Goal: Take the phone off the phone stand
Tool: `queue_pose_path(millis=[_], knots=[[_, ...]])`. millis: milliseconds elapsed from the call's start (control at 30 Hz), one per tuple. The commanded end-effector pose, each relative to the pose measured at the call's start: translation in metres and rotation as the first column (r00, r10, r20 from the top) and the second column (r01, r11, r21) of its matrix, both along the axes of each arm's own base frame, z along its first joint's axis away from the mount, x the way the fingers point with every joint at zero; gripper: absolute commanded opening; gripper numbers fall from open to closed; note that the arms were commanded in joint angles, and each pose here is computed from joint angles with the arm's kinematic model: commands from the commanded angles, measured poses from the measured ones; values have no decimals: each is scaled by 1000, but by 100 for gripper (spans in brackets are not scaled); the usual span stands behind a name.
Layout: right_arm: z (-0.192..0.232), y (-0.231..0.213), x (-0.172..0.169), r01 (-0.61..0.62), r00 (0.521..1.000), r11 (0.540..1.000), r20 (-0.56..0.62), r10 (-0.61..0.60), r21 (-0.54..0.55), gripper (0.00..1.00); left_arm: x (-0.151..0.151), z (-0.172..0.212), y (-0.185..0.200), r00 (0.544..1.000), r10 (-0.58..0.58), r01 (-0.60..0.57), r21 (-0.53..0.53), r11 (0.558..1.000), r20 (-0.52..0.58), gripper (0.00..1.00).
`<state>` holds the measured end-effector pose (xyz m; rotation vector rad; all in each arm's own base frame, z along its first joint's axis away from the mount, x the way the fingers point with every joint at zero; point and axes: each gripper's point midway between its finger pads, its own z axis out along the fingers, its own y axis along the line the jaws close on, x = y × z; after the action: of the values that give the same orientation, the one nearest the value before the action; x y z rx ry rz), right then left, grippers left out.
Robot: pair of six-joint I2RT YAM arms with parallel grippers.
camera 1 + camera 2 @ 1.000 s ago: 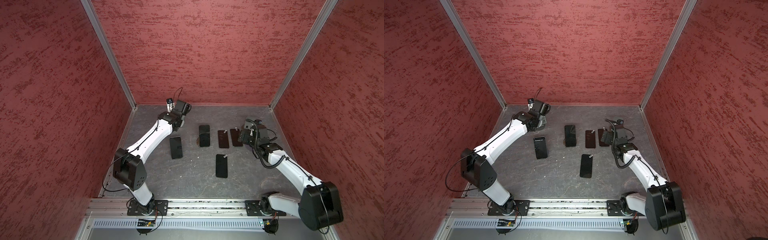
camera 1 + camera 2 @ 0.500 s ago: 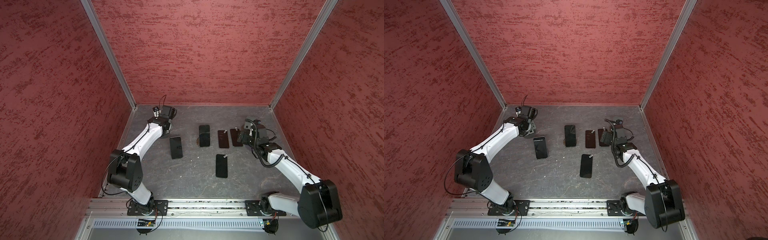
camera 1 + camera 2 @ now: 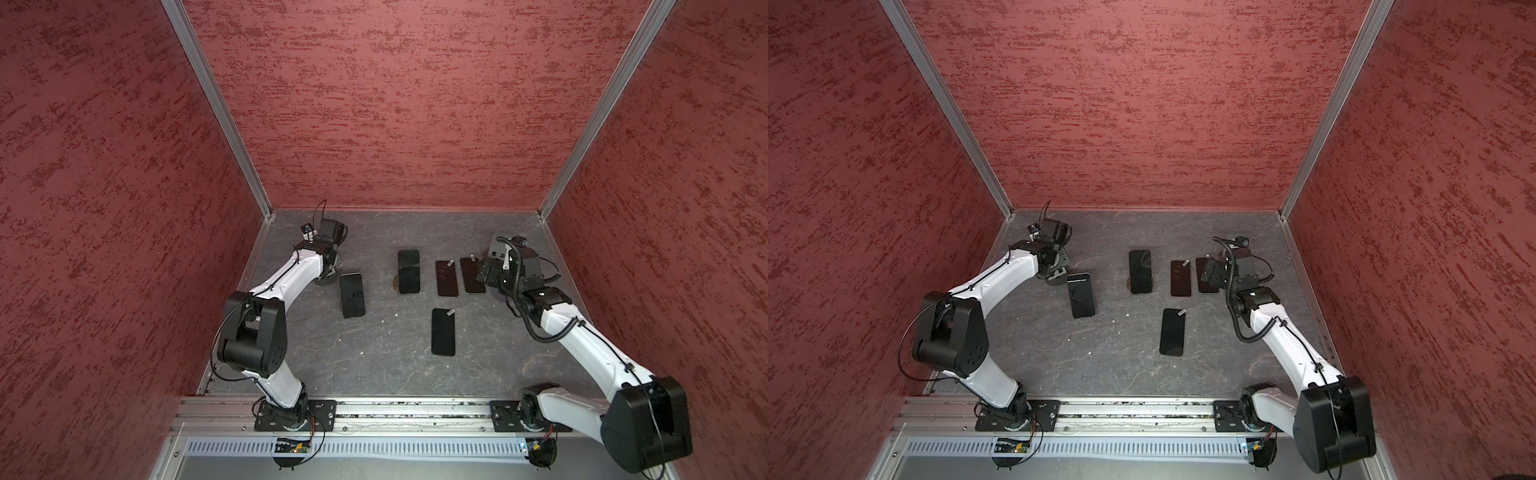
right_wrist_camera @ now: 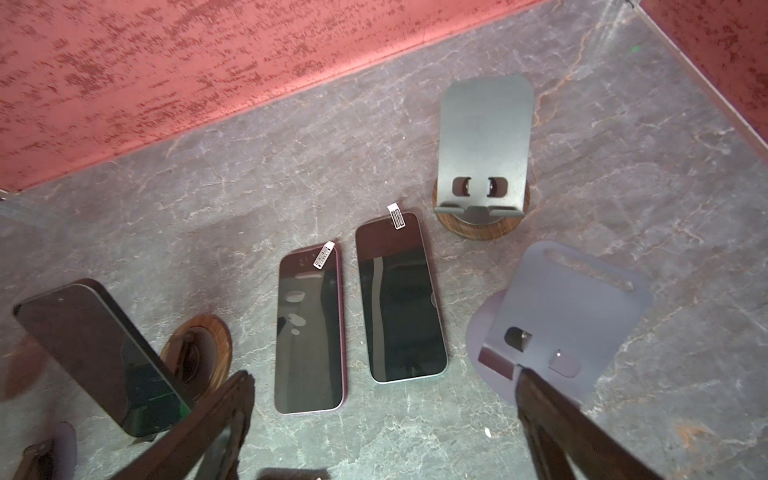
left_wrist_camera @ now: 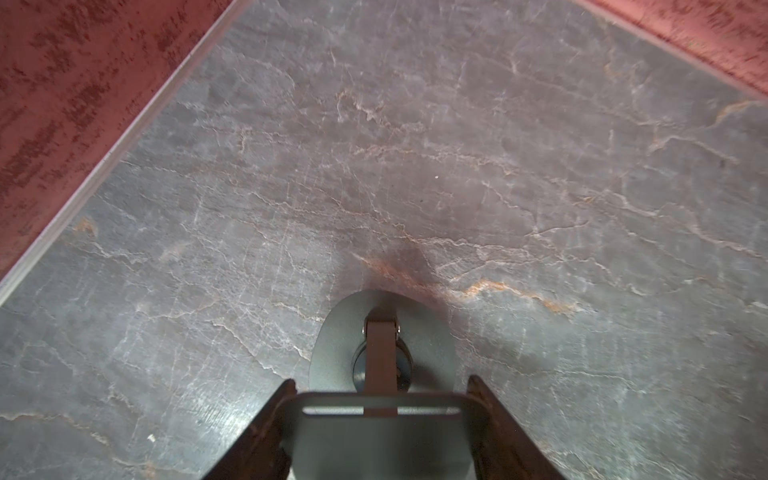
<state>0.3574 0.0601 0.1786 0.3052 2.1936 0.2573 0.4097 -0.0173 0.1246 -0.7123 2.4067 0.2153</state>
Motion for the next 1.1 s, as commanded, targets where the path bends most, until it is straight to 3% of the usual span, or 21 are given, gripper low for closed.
queue_pose_path(millis=[0,567,1067], knots=[[16,8,1,-24,999,999,24,24,38,99,6,-11,0,1000,12,-12,-12,1000,0,62],[22,29,7,-65,998,997,23,64,41,99,1,-36,2,999,35,-36,-27,999,-39,66],[24,59,12,-137,991,990,9,137,19,99,-6,-9,4,999,30,-29,-37,999,25,77]])
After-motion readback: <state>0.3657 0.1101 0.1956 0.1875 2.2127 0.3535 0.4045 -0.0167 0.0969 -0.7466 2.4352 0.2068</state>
